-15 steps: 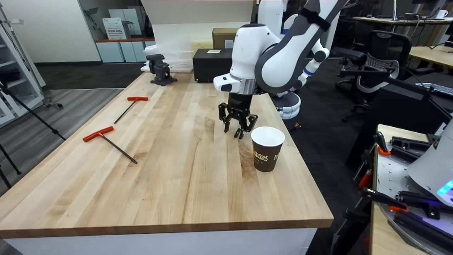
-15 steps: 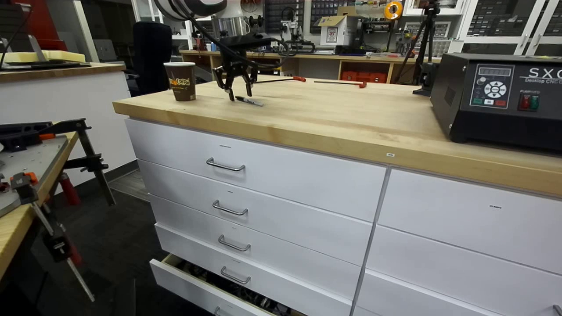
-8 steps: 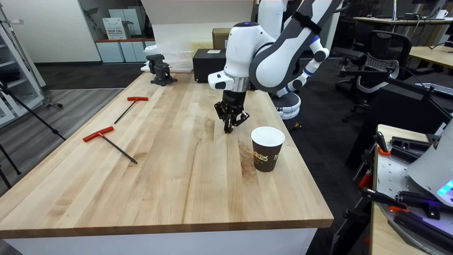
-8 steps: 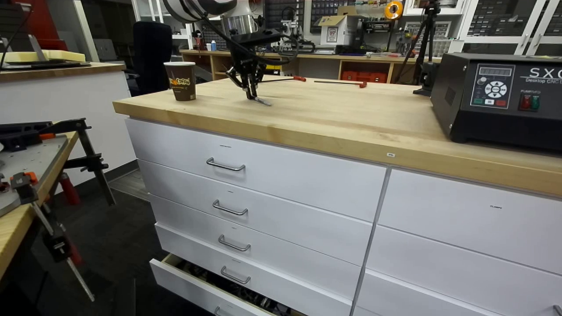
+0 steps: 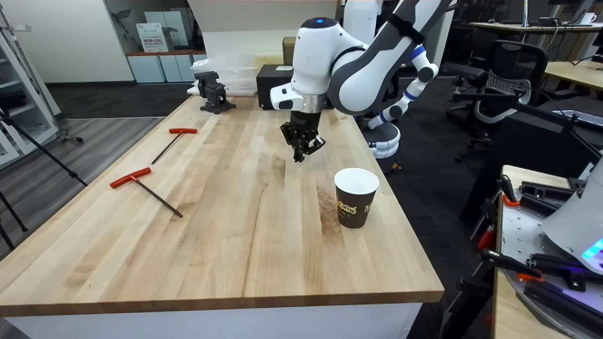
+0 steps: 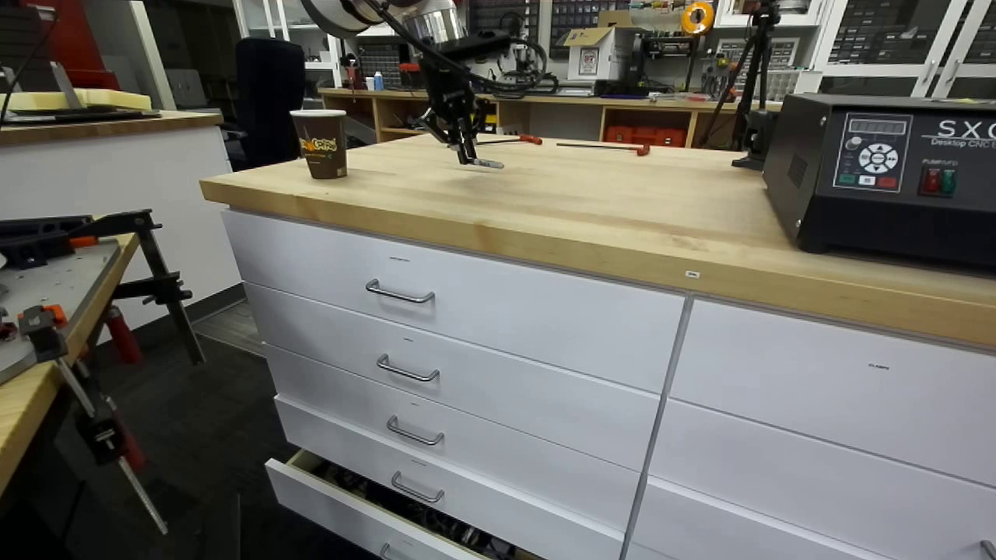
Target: Put the marker in the cup
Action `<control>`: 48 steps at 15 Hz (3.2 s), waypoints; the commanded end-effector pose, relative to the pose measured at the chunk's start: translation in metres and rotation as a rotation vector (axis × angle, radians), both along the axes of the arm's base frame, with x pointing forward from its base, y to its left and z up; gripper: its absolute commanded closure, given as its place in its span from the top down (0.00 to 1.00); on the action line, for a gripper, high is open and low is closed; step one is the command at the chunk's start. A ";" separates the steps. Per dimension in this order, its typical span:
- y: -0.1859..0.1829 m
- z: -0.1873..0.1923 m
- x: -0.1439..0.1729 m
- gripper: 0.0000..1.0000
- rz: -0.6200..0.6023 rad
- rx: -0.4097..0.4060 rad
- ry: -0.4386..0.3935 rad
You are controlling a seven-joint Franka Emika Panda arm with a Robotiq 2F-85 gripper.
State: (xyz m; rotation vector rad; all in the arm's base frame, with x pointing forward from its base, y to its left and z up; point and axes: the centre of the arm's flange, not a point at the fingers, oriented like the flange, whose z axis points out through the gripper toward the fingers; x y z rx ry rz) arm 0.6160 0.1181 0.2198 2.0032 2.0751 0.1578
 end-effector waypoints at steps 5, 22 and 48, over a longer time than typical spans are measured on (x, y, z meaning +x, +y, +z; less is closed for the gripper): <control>0.033 0.048 0.002 0.05 -0.101 -0.083 0.009; 0.042 0.200 -0.101 0.05 -0.366 0.134 -0.033; 0.179 0.106 -0.189 0.05 -0.537 0.209 -0.105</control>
